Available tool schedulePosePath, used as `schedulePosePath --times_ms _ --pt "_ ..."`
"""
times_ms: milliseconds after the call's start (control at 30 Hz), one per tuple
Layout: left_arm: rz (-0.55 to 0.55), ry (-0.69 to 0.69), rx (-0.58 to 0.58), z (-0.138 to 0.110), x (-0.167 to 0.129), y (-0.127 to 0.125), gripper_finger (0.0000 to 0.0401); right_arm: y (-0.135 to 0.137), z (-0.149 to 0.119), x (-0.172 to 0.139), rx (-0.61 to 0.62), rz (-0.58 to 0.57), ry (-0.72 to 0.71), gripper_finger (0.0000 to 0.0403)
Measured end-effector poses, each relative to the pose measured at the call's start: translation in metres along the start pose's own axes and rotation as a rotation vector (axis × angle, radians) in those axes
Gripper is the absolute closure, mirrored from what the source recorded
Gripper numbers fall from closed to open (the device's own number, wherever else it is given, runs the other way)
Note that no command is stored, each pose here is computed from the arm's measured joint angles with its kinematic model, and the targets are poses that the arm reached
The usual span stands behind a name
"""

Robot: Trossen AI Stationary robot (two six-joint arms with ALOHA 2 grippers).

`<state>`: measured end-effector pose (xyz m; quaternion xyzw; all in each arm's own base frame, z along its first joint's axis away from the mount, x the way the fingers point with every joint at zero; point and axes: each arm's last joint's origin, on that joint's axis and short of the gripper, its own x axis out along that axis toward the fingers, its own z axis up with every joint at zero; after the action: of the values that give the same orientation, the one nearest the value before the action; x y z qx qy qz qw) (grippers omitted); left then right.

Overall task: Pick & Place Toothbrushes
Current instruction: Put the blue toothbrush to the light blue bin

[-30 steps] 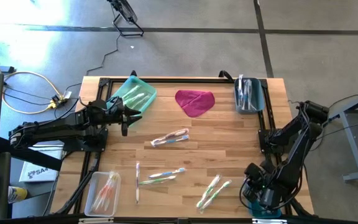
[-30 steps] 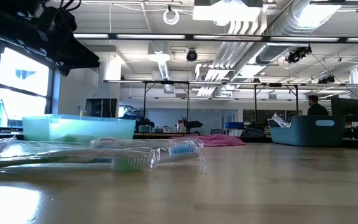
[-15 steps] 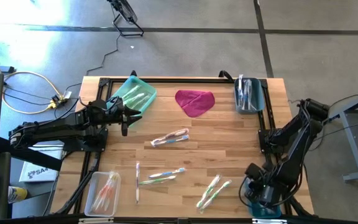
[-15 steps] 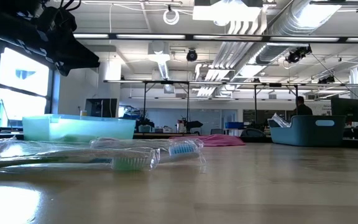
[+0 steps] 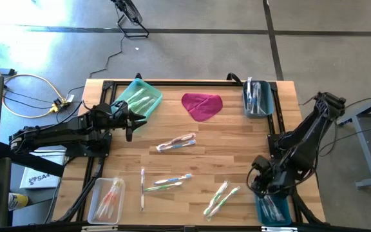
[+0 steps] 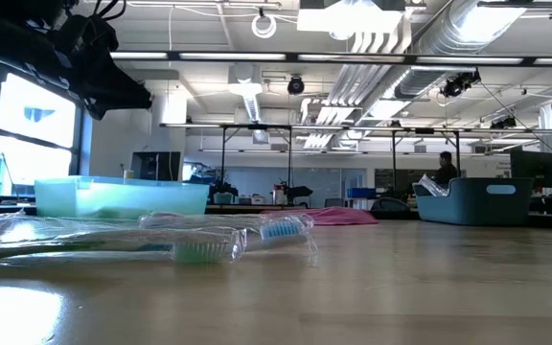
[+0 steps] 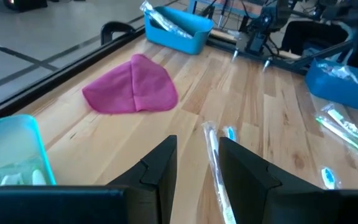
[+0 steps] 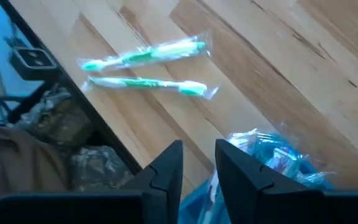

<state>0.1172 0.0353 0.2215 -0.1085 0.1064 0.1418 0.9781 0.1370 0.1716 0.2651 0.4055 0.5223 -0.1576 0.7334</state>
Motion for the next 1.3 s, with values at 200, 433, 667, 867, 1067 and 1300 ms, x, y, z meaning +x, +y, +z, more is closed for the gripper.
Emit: schedulePosePath --times_ms 200,433,667,867,1067,1300 --pt "0.007 0.038 -0.001 -0.004 0.0 0.001 0.0285 0.001 0.014 -0.003 -0.013 0.03 -0.119 0.0317" --pt "0.009 0.044 -0.005 -0.004 0.0 0.001 0.0285 0.011 0.042 -0.003 -0.178 0.062 -0.461 0.0317" --pt "0.01 0.044 -0.036 -0.004 0.0 0.001 0.0285 0.022 0.073 -0.005 -0.397 -0.003 -0.712 0.0318" --pt "0.009 0.039 -0.036 -0.004 0.0 0.001 0.0285 0.024 0.096 -0.007 -0.458 -0.061 -0.786 0.0318" --pt "0.01 0.041 -0.036 -0.004 0.0 0.001 0.0285 0.02 0.117 -0.005 -0.405 -0.117 -0.816 0.0318" --pt "0.01 0.043 -0.036 -0.004 0.0 0.001 0.0285 0.012 0.142 0.005 -0.337 -0.213 -0.83 0.0318"
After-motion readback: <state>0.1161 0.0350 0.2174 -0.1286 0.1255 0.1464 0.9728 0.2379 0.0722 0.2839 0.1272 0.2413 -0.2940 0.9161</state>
